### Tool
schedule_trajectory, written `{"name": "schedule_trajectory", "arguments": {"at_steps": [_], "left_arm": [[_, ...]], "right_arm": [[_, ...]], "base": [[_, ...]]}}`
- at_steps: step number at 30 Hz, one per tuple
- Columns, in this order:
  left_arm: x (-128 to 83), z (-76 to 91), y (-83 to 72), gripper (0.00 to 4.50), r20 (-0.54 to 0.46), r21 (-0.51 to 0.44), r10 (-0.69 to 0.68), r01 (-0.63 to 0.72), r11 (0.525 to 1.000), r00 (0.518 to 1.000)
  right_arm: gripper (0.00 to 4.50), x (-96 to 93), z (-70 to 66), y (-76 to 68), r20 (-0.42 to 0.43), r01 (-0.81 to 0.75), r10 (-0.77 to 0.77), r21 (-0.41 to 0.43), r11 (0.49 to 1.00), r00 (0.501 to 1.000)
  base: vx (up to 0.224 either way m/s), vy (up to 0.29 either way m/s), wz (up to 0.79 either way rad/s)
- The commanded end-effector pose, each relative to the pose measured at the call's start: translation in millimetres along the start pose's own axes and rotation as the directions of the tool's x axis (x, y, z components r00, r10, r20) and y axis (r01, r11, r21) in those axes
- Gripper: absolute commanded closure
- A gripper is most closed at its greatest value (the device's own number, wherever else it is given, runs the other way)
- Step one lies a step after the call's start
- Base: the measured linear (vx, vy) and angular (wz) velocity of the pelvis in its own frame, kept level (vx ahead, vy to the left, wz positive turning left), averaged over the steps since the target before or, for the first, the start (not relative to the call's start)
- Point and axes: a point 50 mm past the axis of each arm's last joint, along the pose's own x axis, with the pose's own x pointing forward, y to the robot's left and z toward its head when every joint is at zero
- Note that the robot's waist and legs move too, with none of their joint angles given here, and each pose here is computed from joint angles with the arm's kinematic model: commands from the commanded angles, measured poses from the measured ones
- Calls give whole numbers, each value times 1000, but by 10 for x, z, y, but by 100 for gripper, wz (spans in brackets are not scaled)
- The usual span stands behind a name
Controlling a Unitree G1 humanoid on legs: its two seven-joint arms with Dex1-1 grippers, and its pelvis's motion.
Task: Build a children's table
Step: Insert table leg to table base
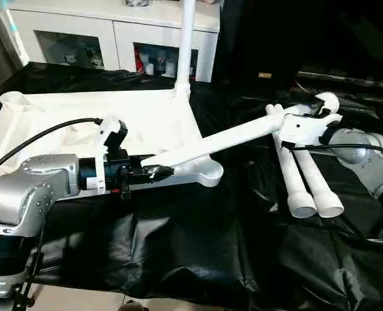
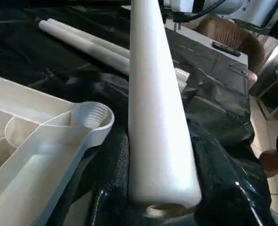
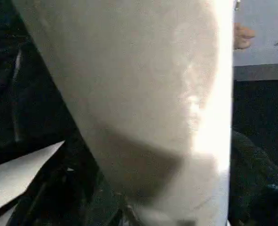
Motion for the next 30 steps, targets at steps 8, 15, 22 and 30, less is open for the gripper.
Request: {"name": "schedule_trajectory", "arguments": {"at_steps": [8, 15, 22, 30], "left_arm": [[-104, 205, 78, 313, 105, 68, 54, -62, 996, 993], [-216, 357, 317, 257, 289, -11, 255, -263, 965, 923], [-420, 450, 451, 191, 463, -109, 393, -390, 915, 794], [-588, 438, 608, 171, 532, -250, 553, -506, 826, 641]], "right_arm": [[202, -17, -38, 41, 4, -10, 10, 64, 998, 1000], [241, -18, -60, 58, -9, 20, -19, 143, 990, 1000], [257, -41, -110, 132, -29, 17, -12, 183, 983, 1000], [259, -23, -149, 137, -72, 116, -93, 465, 877, 993]], "base": [[0, 0, 0], [0, 0, 0], [0, 0, 0], [0, 0, 0]]}}
